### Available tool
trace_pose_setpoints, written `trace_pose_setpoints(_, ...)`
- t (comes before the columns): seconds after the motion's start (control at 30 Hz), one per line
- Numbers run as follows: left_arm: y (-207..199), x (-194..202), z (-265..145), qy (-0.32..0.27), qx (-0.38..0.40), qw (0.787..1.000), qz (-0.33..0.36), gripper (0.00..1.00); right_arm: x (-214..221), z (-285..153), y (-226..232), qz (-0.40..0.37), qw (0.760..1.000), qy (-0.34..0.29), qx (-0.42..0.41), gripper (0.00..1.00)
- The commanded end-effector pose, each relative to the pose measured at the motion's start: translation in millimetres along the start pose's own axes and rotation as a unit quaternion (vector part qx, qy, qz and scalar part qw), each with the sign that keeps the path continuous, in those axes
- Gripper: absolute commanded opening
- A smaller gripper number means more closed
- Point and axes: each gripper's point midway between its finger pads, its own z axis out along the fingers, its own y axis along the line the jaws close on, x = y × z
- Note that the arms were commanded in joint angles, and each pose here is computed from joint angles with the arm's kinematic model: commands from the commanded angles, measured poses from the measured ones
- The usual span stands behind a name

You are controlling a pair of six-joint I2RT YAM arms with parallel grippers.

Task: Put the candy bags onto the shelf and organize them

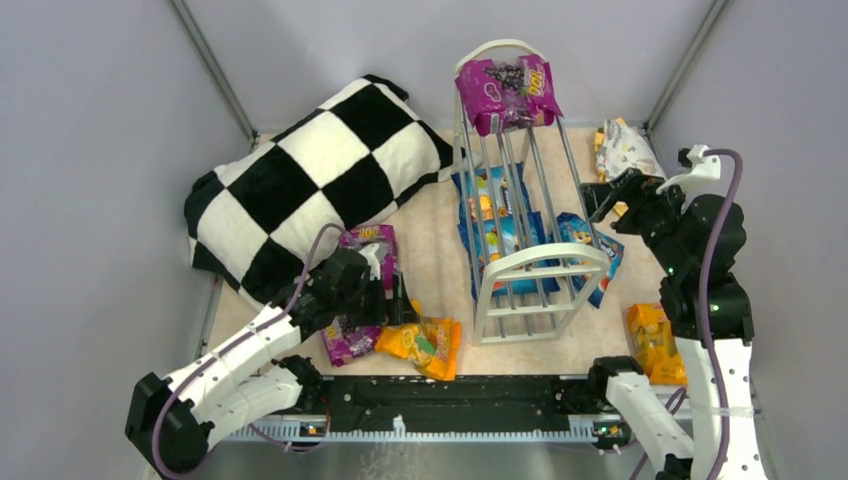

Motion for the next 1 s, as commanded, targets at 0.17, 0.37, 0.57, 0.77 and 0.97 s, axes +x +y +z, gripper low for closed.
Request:
trace_pose_setpoints(0.17,-26.9,35.3,6.2,0.093,0.115,0.989,0.018,0.99,-9.9,15.1,-4.3,-0.002,1.0,-0.009,0.015,0.88)
trace_pose_setpoints(0.37,-18.1,37.9,7.2,0.092,0.099,0.99,0.028,0.99,-5.3,25.7,-6.2,0.003,1.0,0.003,0.015,0.88)
trace_pose_setpoints(0.57,-18.0,35.8,21.0,0.08,0.11,0.991,-0.002,0.95,4.5,37.4,-3.5,0.014,1.0,0.023,0.001,0.88)
trace_pose_setpoints(0.77,-15.1,9.4,23.5,0.017,0.077,0.997,-0.025,0.75,7.2,41.7,-2.7,0.019,1.0,0.024,-0.004,0.88)
trace_pose_setpoints(0.97,-26.4,-9.0,17.2,-0.015,0.089,0.995,-0.034,0.56,9.5,44.6,-3.3,0.019,0.999,0.036,-0.002,0.88)
